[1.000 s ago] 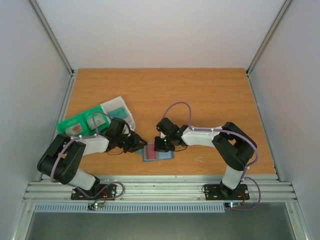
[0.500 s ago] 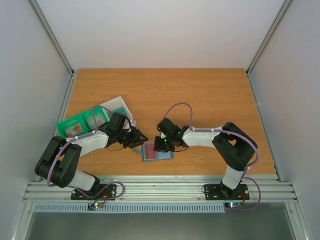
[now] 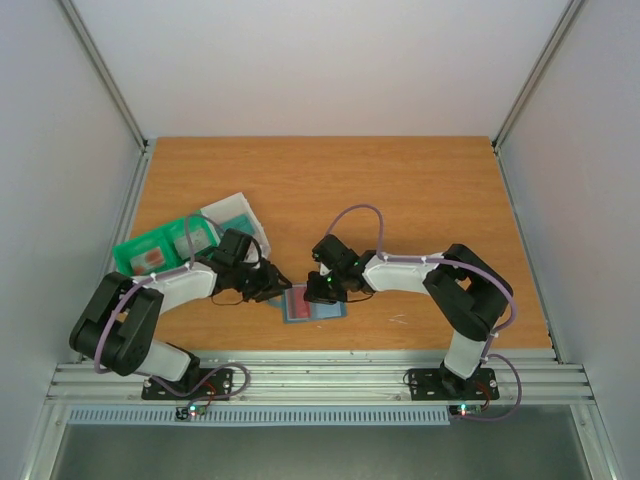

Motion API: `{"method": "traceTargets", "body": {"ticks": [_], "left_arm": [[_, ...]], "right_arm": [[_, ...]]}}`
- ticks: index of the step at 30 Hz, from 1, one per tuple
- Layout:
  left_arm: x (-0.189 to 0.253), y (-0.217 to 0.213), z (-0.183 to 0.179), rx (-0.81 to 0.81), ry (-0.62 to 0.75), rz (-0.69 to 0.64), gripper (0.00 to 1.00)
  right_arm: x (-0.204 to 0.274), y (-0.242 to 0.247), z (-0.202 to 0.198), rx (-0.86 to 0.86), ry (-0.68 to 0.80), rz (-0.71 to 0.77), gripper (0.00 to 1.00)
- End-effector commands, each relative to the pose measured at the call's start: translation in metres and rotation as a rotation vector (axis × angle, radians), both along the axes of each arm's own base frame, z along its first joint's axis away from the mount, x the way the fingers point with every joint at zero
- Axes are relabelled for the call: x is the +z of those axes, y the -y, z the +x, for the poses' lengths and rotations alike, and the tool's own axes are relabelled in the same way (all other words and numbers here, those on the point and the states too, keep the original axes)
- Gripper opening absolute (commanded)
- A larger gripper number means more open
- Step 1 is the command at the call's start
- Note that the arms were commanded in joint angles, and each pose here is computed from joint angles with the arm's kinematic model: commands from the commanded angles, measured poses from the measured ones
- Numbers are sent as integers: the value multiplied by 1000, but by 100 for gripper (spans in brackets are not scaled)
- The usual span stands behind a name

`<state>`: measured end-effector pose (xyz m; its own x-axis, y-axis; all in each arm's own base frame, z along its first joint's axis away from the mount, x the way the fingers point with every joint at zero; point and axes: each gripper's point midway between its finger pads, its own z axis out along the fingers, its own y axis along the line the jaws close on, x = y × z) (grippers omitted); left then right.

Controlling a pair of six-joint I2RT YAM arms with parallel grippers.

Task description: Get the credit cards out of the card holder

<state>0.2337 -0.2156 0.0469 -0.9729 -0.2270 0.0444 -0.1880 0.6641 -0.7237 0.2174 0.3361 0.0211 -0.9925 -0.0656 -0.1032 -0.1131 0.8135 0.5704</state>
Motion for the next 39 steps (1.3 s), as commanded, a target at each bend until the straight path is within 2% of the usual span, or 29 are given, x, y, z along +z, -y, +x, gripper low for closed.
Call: {"method": "traceTargets", "body": {"ticks": [1,4,15,24,35,39], "left_arm": [[-6,-3,-8,-1,6,3,37],[-10,-9,-14,-8,-2,36,38],[4,3,-10,-21,22,-50,41],[9,9,-5,-28,36,-93,41],[3,6,-8,-31,13,-65,41],[5,0,-8,-38,28,-13,41]], "right_arm": [[-11,7,-4,-2,-25,-73,15],[-17,9,-3,-12,-34,-92,14],[-45,29,-12,-20,-60,-192,2],[-44,25,-10,-22,-55,-175,1],[-42,16,-11,-8,-72,-132,1],[-43,16,-11,-6,-70,-135,1]]}}
